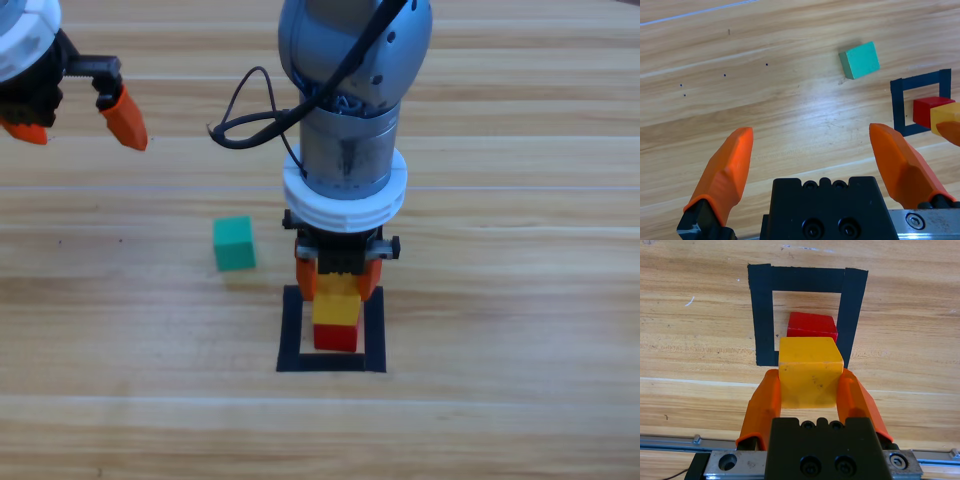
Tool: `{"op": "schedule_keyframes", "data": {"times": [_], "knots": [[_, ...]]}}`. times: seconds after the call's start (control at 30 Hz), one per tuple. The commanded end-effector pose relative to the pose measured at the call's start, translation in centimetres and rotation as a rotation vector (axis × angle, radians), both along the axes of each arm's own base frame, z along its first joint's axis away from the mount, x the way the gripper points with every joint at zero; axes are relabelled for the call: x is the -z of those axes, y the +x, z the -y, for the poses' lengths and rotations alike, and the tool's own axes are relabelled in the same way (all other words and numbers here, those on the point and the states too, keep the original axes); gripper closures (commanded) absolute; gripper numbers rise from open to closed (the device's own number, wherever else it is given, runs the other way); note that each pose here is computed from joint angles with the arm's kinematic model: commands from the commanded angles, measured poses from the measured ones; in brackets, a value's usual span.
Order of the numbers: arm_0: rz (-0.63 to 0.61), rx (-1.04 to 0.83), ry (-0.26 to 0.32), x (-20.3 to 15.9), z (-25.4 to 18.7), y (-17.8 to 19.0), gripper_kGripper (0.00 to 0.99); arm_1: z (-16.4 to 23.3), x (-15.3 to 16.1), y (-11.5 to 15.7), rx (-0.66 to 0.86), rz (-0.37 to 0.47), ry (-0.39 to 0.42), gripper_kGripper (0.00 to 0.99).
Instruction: Stack the blocks in the rectangular block: red at the bottom, yellow in the middle, green on top
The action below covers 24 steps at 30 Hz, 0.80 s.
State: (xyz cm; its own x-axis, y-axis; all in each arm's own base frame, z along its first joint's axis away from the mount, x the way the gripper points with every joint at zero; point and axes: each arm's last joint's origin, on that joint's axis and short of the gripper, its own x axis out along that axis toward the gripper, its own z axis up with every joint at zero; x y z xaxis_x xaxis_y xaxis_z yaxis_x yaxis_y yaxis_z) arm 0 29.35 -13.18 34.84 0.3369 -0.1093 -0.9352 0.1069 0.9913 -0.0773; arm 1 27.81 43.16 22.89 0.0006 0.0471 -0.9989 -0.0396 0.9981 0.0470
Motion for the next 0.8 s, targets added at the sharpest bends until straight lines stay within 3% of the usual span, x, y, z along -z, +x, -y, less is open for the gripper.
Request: {"op": "schedule_keyframes", "data": {"times": [0.03,0.3,0.33,0.4,0.43,0.47,0.5,0.67,0.8], "knots": [[-0.045,-0.017,0.011,1.8,-0.2,1.0,0.0,-0.3,3.6,0.7,0.015,-0.027,-0.074,0.97],[-0.045,-0.016,0.013,2.1,-0.1,1.1,0.0,-0.4,3.8,0.9,0.015,-0.027,-0.076,0.965],[-0.045,-0.016,0.013,2.2,-0.1,1.1,0.0,-0.4,3.9,0.9,0.011,-0.026,-0.078,0.916],[-0.046,-0.015,0.012,2.2,-0.1,1.1,0.0,-0.4,4.0,1.0,0.011,-0.027,-0.076,0.765],[-0.045,-0.015,0.011,2.2,-0.1,1.2,0.0,-0.4,3.9,1.1,0.012,-0.025,-0.073,0.594],[-0.046,-0.015,0.012,2.2,-0.1,1.1,0.0,-0.3,3.8,1.1,0.018,-0.016,-0.081,0.197],[-0.046,-0.015,0.012,2.2,-0.1,1.1,0.0,-0.2,3.5,1.1,0.021,-0.007,-0.082,0.004],[-0.047,-0.016,0.014,2.3,-0.1,1.1,0.0,-0.2,1.5,1.1,0.012,0.034,-0.044,0.0],[-0.04,-0.025,0.006,2.0,-0.1,1.2,0.0,1.0,-3.0,0.5,0.011,0.098,0.013,0.0]]}}
